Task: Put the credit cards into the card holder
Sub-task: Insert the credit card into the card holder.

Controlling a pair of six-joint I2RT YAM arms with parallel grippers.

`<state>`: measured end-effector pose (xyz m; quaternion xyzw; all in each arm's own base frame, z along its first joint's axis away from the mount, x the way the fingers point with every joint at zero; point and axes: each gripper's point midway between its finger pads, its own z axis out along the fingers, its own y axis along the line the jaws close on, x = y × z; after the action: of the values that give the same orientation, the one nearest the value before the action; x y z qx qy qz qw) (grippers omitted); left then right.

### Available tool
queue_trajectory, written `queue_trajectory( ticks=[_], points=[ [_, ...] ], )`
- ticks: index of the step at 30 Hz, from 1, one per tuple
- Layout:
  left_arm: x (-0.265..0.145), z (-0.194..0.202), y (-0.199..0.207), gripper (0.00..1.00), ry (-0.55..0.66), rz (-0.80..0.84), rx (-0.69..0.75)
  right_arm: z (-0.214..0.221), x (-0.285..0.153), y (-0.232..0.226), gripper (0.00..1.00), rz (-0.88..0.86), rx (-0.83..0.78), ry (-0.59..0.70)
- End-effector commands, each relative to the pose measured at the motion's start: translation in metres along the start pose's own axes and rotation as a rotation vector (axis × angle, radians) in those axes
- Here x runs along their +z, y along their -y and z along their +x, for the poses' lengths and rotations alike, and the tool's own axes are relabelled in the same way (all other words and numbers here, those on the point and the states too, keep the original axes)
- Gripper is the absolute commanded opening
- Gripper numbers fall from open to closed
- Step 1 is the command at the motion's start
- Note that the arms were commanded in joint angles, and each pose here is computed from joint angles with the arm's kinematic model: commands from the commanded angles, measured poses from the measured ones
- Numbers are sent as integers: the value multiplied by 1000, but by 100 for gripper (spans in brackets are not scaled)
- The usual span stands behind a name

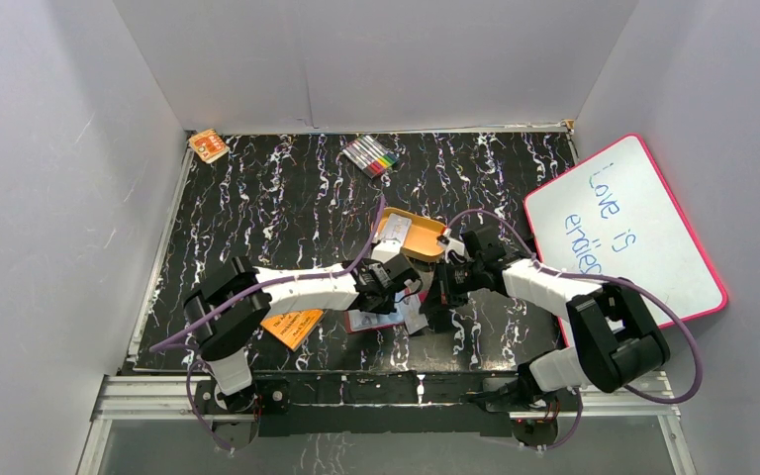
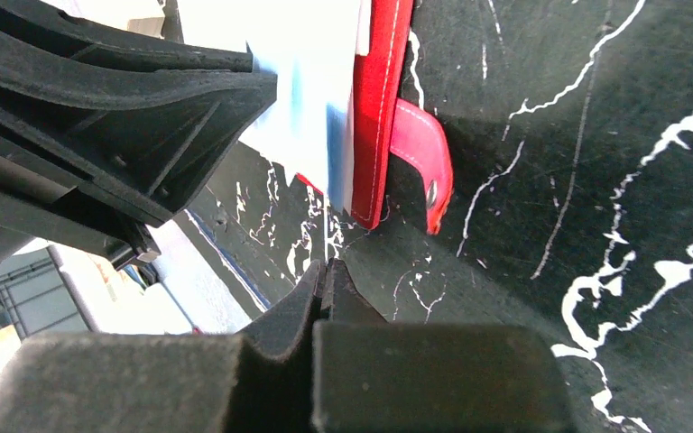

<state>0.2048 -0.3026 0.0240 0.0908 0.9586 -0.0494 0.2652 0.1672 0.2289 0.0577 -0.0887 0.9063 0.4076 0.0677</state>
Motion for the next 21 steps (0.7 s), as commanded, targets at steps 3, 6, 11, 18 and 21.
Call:
queue_trajectory(
  ticks=[3,6,11,18,21],
  points=[
    [-25,-3,-13,17,-6,-18,21,-11,9,-24,0,-84,-55,6],
    [-30,-8,-11,20,5,-7,21,-11,13,-28,0,-96,-62,-1],
    [-38,-14,-8,26,14,7,15,-9,19,-35,0,-117,-58,-10],
    [-80,-38,-21,41,119,39,-66,-11,23,-61,0,-151,-82,-3],
    [-87,-39,-28,43,138,37,-89,-9,28,-67,0,-149,-89,-19]
  ],
)
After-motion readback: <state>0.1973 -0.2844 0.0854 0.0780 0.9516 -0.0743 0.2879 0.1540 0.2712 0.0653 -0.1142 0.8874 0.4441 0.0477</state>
